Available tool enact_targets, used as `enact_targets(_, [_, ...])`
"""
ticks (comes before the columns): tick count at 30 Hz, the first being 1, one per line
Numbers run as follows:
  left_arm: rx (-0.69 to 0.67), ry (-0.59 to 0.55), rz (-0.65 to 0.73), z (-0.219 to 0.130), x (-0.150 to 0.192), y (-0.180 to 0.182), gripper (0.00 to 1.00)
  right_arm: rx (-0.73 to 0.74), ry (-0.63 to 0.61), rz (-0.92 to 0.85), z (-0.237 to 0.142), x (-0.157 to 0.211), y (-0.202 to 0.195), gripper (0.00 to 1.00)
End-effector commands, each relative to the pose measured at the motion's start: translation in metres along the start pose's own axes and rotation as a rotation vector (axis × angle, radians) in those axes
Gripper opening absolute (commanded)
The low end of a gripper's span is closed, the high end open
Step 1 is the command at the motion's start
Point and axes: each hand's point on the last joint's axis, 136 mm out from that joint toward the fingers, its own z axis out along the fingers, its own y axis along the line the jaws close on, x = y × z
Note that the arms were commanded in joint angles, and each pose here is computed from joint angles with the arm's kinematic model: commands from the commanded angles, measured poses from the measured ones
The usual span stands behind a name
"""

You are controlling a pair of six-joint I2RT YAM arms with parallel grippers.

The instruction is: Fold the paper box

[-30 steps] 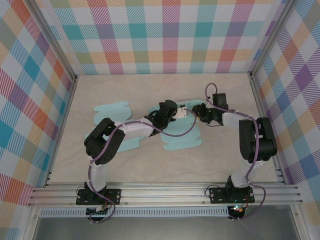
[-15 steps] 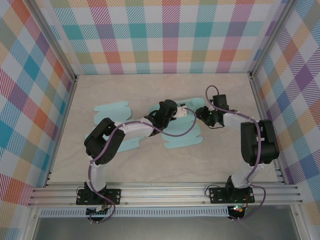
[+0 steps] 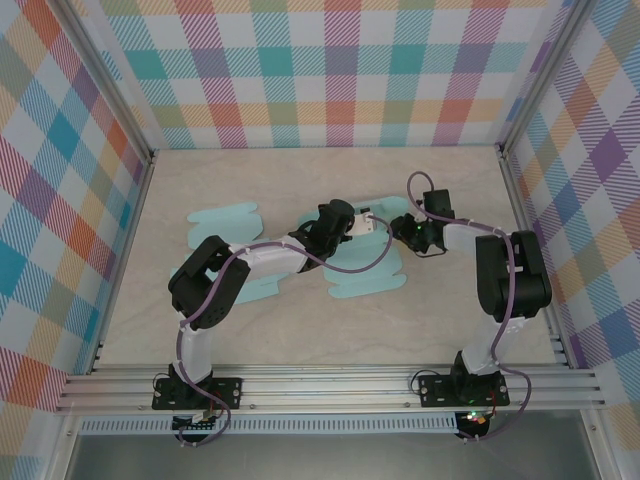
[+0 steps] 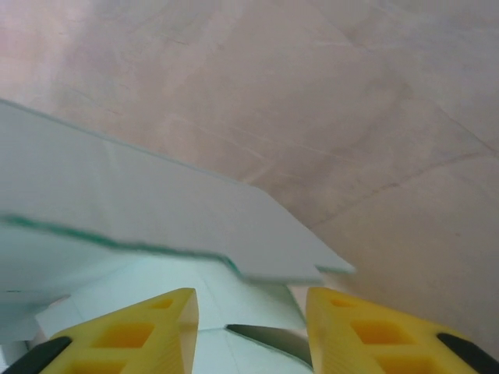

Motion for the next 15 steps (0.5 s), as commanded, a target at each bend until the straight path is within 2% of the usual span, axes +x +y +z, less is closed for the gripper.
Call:
enact_targets(1, [-0.012,-0.01,-0.004,0.002,-0.01,-0.001,0.0,-0.106,-0.025,-0.045,-0.004,-0.013,0.025,0.38])
enact_targets(15, [0.015,-0.045,-0.075,-0.003,-0.018,0.003,0.0,-0.178,0.012,-0.048,0.009,0.001,0.045,0.28])
